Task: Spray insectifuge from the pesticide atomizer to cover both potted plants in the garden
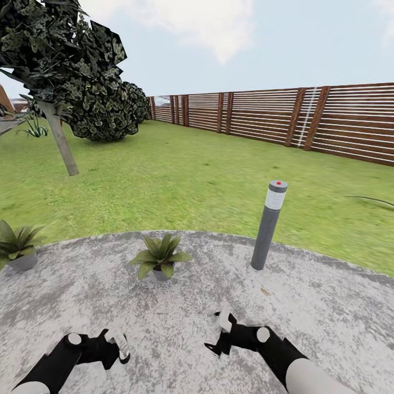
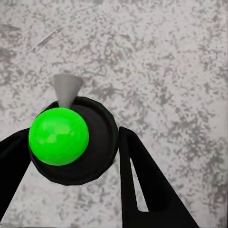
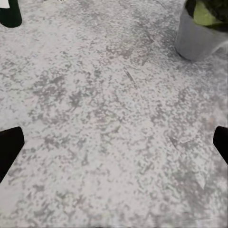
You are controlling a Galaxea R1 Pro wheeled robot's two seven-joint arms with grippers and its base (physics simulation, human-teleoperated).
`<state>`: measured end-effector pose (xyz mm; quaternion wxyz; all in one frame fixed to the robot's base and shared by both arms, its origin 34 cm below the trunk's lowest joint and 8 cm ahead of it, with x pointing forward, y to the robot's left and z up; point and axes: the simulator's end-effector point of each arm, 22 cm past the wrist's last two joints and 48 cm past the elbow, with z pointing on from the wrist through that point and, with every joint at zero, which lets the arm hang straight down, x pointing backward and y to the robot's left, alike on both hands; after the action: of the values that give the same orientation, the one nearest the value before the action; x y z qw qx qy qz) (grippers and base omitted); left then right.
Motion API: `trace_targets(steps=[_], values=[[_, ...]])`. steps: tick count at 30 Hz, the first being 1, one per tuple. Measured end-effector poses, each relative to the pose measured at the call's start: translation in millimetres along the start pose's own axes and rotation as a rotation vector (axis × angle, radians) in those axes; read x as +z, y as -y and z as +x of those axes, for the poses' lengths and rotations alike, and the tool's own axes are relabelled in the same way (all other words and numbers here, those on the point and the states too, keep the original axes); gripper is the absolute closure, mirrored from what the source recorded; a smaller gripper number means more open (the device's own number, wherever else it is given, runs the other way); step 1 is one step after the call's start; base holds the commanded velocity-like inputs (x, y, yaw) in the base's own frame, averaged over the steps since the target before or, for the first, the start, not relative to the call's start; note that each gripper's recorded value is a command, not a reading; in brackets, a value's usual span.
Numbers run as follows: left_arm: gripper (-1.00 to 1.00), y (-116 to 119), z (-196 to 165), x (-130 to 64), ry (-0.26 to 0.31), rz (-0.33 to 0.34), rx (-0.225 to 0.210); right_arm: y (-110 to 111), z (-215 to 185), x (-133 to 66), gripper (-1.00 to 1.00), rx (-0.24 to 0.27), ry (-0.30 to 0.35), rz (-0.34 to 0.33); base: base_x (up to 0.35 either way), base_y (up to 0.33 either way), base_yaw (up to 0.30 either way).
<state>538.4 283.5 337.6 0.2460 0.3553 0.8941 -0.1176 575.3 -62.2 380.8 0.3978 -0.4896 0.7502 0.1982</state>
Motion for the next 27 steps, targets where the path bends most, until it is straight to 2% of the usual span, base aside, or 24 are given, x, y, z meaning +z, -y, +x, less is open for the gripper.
trace_targets(steps=[4,6,7,9,12,15,17,18,20,23,25,27], values=[[1.00,-6.2,7.5,-3.2,-0.013,-0.016,-0.065,35.4,43.7,-14.4,-1.00,0.206,-0.027,0.236,0.000,0.000,0.000],[1.00,-9.3,10.4,-4.8,-0.015,-0.024,-0.099,48.4,70.1,-27.3,-1.00,0.271,-0.060,0.332,0.000,0.000,0.000],[1.00,-12.0,11.6,-6.2,-0.010,-0.032,-0.122,62.4,85.0,-40.2,-1.00,0.297,-0.071,0.407,0.000,0.000,0.000],[1.00,-15.6,12.9,-8.0,-0.003,-0.042,-0.151,81.9,96.6,-57.7,-1.00,0.313,-0.061,0.499,0.000,0.000,0.000],[1.00,-18.2,16.7,-9.5,-0.011,-0.049,-0.197,95.3,107.9,-80.6,-1.00,0.340,-0.009,0.622,0.000,0.000,0.000],[1.00,-15.5,30.0,-11.4,-0.101,-0.041,-0.314,91.5,146.7,-120.9,-1.00,0.408,0.022,0.744,0.000,0.000,0.000],[1.00,-11.3,35.1,-11.4,-0.140,-0.033,-0.358,91.3,154.0,-129.0,-1.00,0.426,0.026,0.769,0.000,0.000,0.000],[1.00,-11.6,34.3,-11.7,-0.147,-0.033,-0.366,91.1,155.5,-130.6,-1.00,0.430,0.027,0.774,0.000,0.000,0.000],[1.00,-19.4,30.0,-15.9,-0.174,-0.041,-0.403,89.5,158.2,-132.3,-1.00,0.435,0.025,0.777,0.000,0.000,0.000],[1.00,-34.9,22.7,-27.3,-0.235,-0.058,-0.496,84.2,162.8,-132.4,-1.00,0.442,0.016,0.774,0.000,0.000,0.000],[1.00,-39.4,16.4,-30.3,-0.251,-0.063,-0.516,78.1,168.6,-132.4,-1.00,0.451,0.003,0.770,0.000,0.000,0.000],[1.00,-40.0,12.1,-30.7,-0.264,-0.063,-0.510,72.7,173.4,-132.1,-1.00,0.460,-0.009,0.766,0.000,0.000,0.000]])
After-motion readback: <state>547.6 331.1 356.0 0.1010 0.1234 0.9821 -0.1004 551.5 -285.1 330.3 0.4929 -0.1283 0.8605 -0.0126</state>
